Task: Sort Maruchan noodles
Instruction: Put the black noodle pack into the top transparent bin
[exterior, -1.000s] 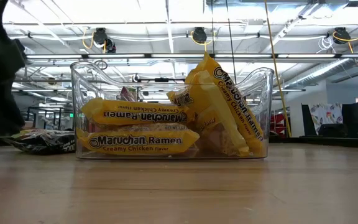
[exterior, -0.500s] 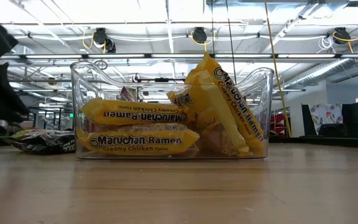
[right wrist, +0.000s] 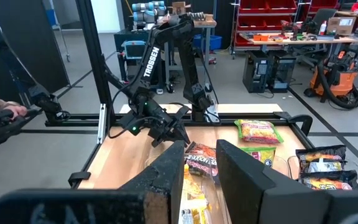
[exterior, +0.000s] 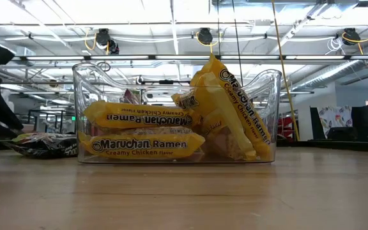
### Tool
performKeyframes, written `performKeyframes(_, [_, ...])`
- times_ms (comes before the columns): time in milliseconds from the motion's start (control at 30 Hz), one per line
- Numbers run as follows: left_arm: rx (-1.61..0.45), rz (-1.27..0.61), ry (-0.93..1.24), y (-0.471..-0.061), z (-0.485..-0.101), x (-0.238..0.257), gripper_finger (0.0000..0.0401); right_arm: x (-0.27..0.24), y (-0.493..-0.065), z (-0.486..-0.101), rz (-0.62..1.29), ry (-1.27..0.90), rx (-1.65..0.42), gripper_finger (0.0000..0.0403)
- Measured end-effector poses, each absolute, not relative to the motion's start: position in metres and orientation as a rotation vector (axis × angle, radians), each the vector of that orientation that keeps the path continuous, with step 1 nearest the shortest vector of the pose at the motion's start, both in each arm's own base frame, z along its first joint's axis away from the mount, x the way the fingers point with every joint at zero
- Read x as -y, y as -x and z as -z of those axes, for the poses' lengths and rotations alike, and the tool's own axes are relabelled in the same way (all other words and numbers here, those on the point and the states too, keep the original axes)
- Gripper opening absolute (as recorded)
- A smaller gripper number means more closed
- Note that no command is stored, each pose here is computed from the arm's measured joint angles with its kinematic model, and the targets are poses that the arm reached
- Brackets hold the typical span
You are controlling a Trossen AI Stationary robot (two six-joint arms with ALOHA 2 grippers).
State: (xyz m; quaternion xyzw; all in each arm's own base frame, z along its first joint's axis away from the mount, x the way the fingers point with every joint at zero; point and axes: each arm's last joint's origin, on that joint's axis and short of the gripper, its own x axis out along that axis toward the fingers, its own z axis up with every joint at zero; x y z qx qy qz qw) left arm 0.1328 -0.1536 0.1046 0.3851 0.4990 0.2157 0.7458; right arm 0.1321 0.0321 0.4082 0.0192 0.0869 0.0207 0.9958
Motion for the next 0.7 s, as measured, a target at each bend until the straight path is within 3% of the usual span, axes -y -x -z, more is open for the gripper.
performKeyframes(700, [-1.159,-0.388,-0.896,-0.1233,-0.0995,0.1552,0.0078,-0.0337,-0.1373,-0.4060,-0.041,-0.034,-0.192,0.0091])
